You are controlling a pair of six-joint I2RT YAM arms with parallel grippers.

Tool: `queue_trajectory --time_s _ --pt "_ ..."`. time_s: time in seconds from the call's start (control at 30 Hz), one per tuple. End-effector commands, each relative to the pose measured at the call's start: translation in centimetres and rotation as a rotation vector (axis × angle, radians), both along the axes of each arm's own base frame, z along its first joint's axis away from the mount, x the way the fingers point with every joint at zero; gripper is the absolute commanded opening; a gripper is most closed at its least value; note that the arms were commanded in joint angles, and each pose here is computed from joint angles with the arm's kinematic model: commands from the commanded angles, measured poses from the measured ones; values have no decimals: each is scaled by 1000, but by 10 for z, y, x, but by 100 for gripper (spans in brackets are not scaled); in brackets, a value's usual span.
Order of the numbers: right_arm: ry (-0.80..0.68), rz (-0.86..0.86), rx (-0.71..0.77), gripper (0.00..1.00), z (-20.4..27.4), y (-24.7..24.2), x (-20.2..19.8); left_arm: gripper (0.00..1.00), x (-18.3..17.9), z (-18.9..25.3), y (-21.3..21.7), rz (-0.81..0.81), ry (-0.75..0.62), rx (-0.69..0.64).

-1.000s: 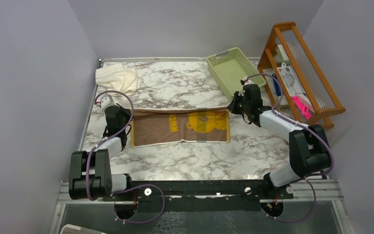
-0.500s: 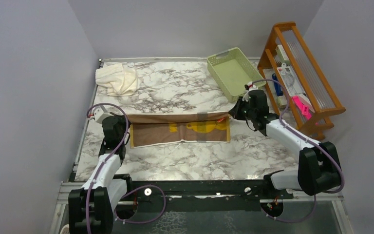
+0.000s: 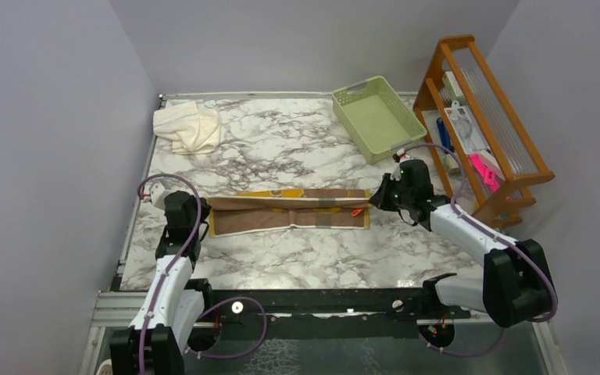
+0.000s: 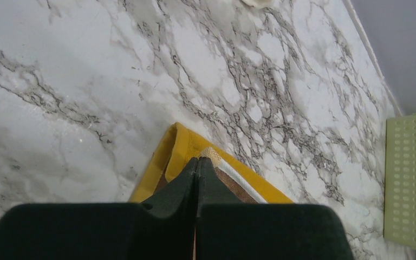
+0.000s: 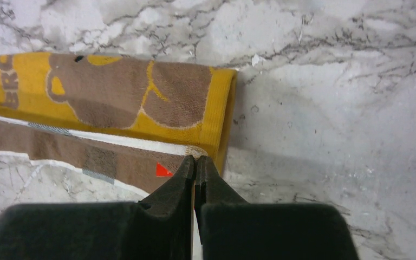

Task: Roll the towels
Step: Fold the towel at the center of the board.

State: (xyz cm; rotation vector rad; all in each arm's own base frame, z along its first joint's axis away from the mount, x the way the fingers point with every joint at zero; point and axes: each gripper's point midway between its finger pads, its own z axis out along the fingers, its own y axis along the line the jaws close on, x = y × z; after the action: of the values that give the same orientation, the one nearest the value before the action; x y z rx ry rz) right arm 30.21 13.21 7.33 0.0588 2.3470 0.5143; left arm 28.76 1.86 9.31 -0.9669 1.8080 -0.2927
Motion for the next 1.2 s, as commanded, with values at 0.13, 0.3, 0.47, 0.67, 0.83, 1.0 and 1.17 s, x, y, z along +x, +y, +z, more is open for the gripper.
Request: queue_trajectory --time_s 0.13,0.3,0.47,0.67,0.83,1.0,1.17 --pt "27 -10 -19 1 -4 -9 -16 0 -21 -19 -9 -24 110 -37" --pt "36 -16 -15 1 -6 -11 -22 0 -36 -35 -8 -13 158 -38" --pt "59 -19 -25 1 -14 -14 -29 0 -48 -48 -9 -8 186 -48" --pt "86 -16 27 20 -18 -7 -37 0 -57 -56 -13 -13 192 -73" --pt "23 -87 32 67 -3 -16 -34 32 -54 -42 -16 -26 152 -83" --pt "-105 -161 20 70 26 -29 -22 61 -46 -14 -12 -30 123 -45" --pt "-239 -87 49 71 55 -16 -2 74 -29 29 -14 -80 33 0"
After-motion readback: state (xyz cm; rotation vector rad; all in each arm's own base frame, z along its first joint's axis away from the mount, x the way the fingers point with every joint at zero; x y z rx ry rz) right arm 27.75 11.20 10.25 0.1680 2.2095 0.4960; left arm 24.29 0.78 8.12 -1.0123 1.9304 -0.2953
